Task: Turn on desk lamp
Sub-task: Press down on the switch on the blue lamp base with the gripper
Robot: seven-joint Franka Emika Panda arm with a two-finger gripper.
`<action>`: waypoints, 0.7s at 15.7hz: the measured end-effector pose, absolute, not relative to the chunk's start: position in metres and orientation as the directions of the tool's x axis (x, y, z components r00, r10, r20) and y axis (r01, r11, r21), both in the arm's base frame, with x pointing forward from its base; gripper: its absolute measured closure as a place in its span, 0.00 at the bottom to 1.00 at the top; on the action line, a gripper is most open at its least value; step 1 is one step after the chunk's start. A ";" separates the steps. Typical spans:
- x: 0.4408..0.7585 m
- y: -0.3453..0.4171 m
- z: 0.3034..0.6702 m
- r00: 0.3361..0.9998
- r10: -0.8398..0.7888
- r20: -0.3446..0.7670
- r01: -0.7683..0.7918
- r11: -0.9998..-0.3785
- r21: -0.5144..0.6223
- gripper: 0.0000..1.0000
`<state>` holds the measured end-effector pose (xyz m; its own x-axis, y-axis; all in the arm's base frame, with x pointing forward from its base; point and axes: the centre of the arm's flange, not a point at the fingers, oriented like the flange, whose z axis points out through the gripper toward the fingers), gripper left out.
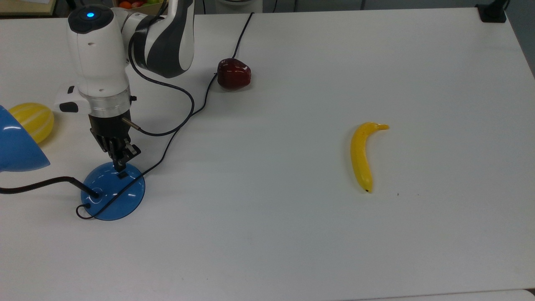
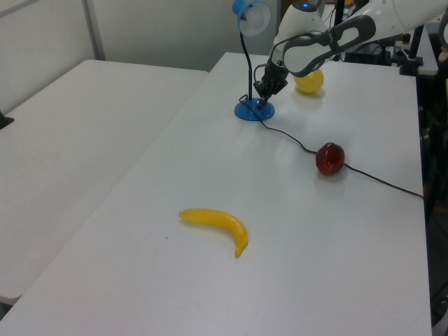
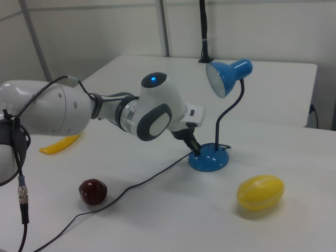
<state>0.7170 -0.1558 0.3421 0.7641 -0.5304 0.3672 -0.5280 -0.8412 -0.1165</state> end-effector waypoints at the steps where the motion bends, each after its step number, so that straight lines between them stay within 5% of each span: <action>1: 0.718 -0.156 0.341 0.763 -0.533 0.366 -0.530 -0.840 -0.117 0.99; 11: 0.731 -0.156 0.336 0.739 -0.560 0.376 -0.555 -0.821 -0.132 0.99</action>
<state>0.7309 -0.1558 0.3356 0.7386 -0.5597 0.3758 -0.5552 -0.8212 -0.1318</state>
